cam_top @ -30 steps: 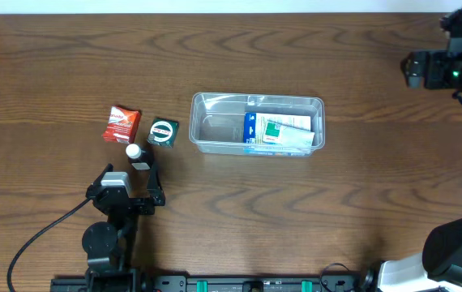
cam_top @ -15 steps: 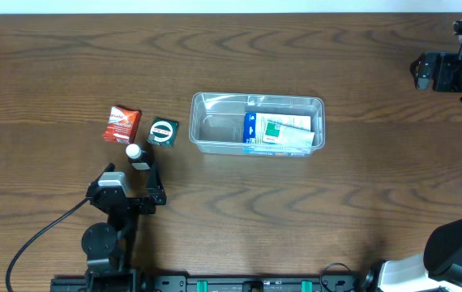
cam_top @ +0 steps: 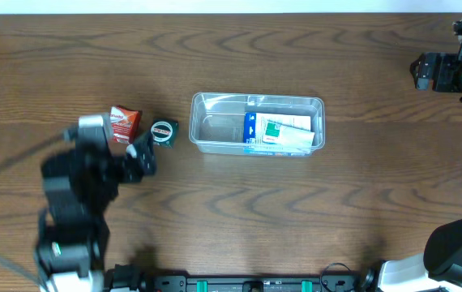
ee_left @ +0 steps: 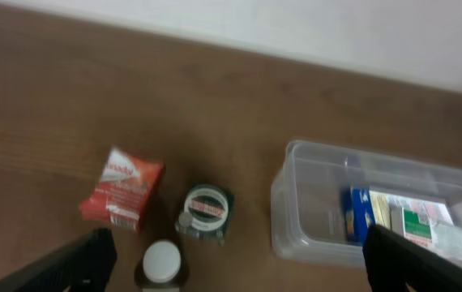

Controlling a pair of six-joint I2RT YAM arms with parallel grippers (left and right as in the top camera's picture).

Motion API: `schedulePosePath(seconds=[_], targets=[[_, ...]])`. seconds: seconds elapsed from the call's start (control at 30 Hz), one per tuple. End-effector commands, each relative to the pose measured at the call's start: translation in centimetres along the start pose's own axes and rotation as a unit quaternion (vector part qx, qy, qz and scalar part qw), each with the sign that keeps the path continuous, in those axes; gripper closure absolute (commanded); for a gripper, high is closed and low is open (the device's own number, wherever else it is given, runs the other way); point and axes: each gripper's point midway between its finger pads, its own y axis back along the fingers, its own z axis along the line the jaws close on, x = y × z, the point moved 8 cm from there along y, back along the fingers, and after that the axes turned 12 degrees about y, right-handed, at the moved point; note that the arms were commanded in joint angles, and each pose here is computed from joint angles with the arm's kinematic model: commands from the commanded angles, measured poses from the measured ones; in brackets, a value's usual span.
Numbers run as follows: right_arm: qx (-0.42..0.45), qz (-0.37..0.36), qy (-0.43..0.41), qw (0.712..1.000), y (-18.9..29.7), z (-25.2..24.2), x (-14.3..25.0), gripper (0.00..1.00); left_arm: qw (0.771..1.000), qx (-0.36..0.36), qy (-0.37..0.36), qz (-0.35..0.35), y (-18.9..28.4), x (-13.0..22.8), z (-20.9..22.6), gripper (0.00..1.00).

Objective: Pack container

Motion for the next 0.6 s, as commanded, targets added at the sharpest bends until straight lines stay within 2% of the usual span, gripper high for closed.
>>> schedulePosePath(seconds=[0.0, 0.17, 0.33, 0.4, 0.57], targets=[[0.000, -0.006, -0.006, 1.000, 0.3, -0.1, -0.2, 0.01, 0.999, -0.005, -0.036, 0.032, -0.9, -3.3, -1.0, 0.02], [0.000, -0.006, -0.006, 1.000, 0.3, -0.1, -0.2, 0.01, 0.992, -0.023, -0.082, 0.097, -2.5, -6.3, -1.6, 0.02], [0.000, -0.006, -0.006, 1.000, 0.3, -0.1, -0.2, 0.01, 0.985, -0.127, -0.092, 0.075, -3.7, -7.9, 0.5, 0.02], [0.000, -0.006, -0.006, 1.000, 0.3, -0.1, -0.2, 0.01, 0.981, -0.148, -0.096, 0.078, -4.0, -8.1, 1.6, 0.02], [0.000, -0.006, -0.006, 1.000, 0.3, -0.1, -0.2, 0.01, 0.980, -0.157, -0.055, 0.109, -5.6, -8.1, 4.7, 0.02]])
